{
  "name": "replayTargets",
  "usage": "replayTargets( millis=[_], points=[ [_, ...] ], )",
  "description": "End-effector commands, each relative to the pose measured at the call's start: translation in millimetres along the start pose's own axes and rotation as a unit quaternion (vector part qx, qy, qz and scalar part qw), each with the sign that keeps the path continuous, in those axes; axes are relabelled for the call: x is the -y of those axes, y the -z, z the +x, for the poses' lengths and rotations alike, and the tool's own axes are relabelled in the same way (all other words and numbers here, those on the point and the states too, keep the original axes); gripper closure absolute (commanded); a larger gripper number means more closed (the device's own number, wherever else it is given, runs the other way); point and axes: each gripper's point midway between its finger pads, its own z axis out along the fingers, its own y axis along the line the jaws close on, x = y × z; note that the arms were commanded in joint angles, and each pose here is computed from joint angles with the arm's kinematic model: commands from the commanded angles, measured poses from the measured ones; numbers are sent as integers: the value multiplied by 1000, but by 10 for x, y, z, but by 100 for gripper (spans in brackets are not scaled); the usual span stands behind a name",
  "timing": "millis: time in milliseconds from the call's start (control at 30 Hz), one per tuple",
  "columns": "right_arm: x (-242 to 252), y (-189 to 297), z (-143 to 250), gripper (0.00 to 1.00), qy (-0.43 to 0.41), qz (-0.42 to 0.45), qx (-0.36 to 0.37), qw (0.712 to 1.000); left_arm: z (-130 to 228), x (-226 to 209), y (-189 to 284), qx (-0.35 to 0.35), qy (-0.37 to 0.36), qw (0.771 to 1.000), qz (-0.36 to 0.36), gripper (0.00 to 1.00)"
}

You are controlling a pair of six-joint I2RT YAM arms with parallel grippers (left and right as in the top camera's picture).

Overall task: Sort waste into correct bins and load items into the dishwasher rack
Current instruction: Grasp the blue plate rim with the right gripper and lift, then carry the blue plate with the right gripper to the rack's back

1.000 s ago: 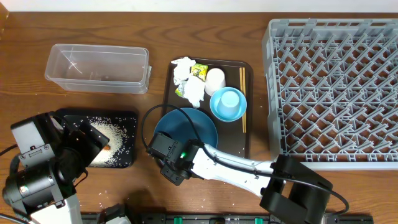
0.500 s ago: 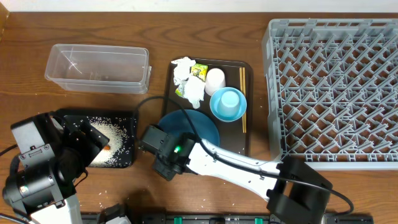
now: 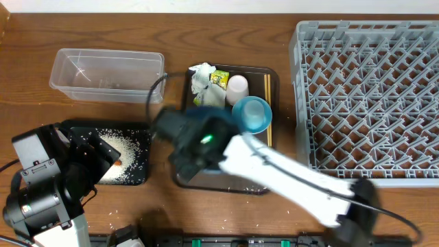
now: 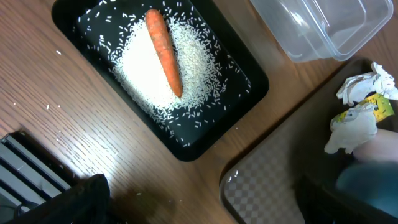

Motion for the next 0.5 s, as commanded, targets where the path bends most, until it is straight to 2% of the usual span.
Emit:
replayTargets(
  millis=[0,267,467],
  points=[
    [495,865,-230,99,-53,40,110,992,5,-37,-14,-1,-3,1000,-8,4],
    [1712,1771,109,99,-163,105,170,966,5,-37,-14,-1,-3,1000,-8,4],
    [2177,2112,250,99,-183,16,221,958,5,-37,-14,-1,-3,1000,-8,3]
  ],
)
